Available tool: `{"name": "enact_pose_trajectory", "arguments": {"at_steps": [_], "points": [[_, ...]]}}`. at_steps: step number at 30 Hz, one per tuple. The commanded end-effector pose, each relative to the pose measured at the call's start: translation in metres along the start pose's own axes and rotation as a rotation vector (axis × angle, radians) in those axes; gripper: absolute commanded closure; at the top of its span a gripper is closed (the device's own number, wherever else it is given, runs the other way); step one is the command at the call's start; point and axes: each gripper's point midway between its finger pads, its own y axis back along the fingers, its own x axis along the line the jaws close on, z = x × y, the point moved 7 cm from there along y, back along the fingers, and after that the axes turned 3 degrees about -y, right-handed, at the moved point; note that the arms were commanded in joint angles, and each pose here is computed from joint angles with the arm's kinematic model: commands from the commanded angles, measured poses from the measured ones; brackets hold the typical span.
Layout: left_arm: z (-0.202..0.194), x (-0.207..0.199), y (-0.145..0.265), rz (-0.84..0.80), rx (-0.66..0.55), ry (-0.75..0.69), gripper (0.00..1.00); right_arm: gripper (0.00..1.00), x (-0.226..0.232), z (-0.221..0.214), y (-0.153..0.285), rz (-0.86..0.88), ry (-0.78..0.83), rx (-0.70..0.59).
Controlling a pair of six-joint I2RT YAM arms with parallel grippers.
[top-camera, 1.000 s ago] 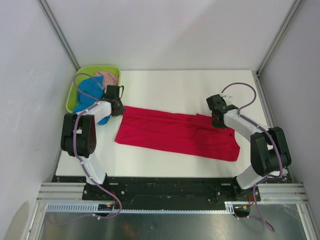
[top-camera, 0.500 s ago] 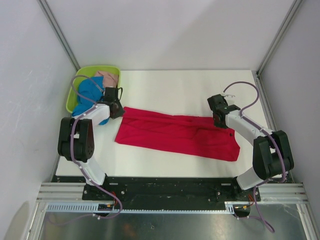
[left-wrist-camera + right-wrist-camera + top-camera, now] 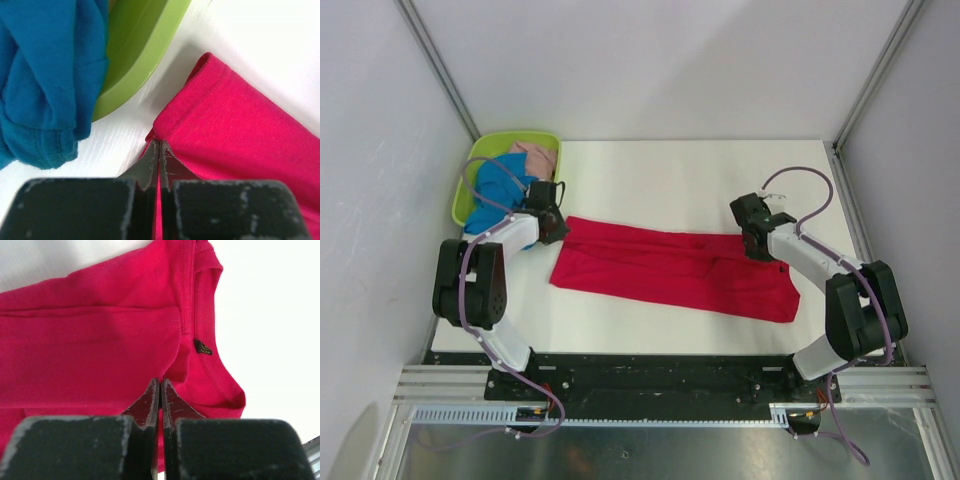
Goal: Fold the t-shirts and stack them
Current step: Fold the other side of the tshirt into a rectangle
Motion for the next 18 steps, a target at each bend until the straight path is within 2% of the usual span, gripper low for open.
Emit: {"name": "enact_pose_trajectory", "arguments": {"at_steps": [1,18], "points": [[0.006,-0.004,0.011,-0.030,-0.046,0.022,1.00,1.00,-0.001,-0.002,0.001,-0.015,-0.015,-0.017],[-0.006,-0.003,0.005,-0.024,0.001,0.028,1.00,1.00,0.005,-0.009,-0.009,0.000,0.010,0.005]]}}
